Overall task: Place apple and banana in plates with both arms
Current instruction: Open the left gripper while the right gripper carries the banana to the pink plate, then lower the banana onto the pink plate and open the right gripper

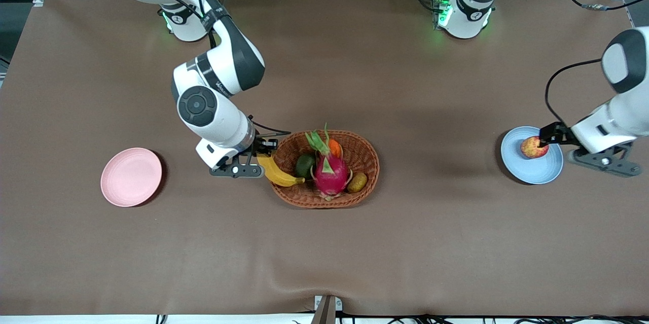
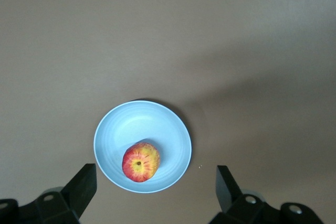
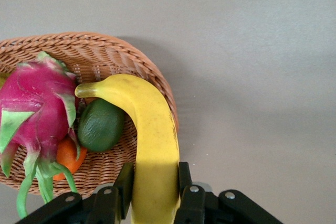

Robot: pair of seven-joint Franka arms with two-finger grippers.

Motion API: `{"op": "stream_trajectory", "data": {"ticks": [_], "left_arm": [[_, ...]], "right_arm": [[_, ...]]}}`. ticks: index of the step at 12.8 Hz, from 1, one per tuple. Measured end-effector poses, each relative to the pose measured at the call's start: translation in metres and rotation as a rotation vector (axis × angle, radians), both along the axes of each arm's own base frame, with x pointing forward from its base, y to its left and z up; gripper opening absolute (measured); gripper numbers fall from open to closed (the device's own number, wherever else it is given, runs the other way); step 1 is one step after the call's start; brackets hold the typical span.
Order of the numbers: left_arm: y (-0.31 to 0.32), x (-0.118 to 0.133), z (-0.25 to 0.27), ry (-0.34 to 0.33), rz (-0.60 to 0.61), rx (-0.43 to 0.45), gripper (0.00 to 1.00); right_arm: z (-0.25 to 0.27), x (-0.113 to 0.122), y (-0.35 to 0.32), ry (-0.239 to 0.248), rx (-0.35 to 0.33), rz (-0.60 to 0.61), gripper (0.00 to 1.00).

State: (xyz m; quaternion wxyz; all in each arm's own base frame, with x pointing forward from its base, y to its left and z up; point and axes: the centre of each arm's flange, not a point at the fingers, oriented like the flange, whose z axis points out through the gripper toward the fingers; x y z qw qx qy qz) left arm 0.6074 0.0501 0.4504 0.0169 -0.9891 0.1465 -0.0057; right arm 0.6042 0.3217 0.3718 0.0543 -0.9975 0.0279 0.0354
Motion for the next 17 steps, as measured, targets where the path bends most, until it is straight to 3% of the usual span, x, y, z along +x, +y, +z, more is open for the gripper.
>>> {"op": "stream_trajectory", "data": {"ticks": [2, 7, 10, 13, 17], "left_arm": [[0.002, 0.0, 0.007, -0.006, 0.019, -0.015, 1.0], [-0.02, -0.001, 0.017, 0.027, 0.011, -0.026, 1.0], [-0.023, -0.004, 0.026, 0.03, 0.14, -0.058, 1.0], [-0.028, -0.008, 0.043, 0.014, 0.234, -0.054, 1.0], [-0.029, -0.017, 0.068, -0.01, 0.245, -0.057, 1.0]], "right_arm": [[0.012, 0.013, -0.034, -0.003, 0.002, -0.013, 0.39], [0.053, 0.039, -0.201, 0.068, 0.006, -0.001, 0.39], [0.067, 0.033, -0.301, 0.106, 0.027, 0.01, 0.39], [0.043, 0.017, -0.402, 0.122, 0.067, 0.074, 0.39], [-0.007, 0.002, -0.44, 0.108, 0.023, 0.09, 0.39]]}}
